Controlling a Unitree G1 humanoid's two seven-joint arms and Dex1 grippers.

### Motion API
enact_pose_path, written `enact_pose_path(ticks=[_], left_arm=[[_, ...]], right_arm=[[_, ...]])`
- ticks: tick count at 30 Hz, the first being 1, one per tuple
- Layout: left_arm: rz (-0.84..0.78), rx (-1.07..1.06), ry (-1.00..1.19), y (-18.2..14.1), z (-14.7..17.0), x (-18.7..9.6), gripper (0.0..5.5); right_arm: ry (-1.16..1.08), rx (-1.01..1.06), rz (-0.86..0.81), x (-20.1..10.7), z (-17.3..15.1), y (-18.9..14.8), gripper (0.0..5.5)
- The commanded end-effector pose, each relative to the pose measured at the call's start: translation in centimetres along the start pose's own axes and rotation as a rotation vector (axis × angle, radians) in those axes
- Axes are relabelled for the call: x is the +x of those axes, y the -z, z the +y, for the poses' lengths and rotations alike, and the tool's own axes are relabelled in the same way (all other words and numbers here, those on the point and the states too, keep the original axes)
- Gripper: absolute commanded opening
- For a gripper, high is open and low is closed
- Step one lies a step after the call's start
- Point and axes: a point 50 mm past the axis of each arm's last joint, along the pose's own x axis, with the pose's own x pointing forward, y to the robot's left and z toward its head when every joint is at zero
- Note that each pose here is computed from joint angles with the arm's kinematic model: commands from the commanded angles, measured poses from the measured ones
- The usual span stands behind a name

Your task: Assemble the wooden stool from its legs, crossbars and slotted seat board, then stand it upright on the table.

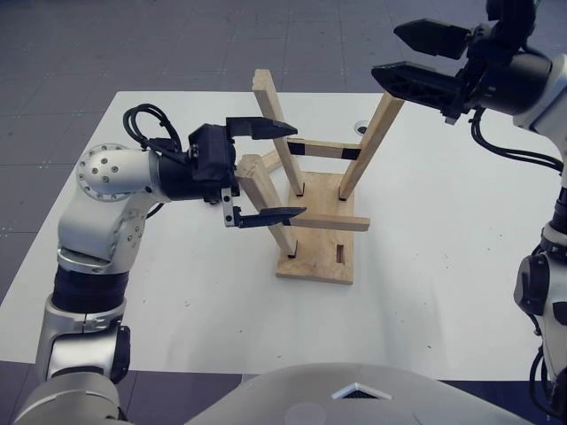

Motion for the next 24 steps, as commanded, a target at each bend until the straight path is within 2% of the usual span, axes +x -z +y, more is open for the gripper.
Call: enact_pose_path(ticks=[1,6,12,19,24], left_arm=[[0.035,-0.142,0.091,-2.4,-0.2,-0.9,5.48],[0.124,-0.232,0.101,-2.9,0.4,-2.2,5.48],[0.131,-0.257,0.059,-2.3,0.6,-2.3,5.48],[0.232,-0.358,0.147,0.4,-1.6,-2.9,5.48],[0.217,-0.333,0.152,-0.2,-1.4,-2.9,5.48]], right_arm=[[0.010,-0.003,0.009,-0.3,0.1,-0.1,5.50],[0.020,-0.004,0.006,-0.5,0.1,0.0,5.50],[0.023,-0.002,0.008,-0.6,0.1,0.1,5.50],[0.024,-0.003,0.007,-0.7,0.0,0.2,5.50],[0.030,0.003,0.011,-0.8,-0.1,0.3,5.50]])
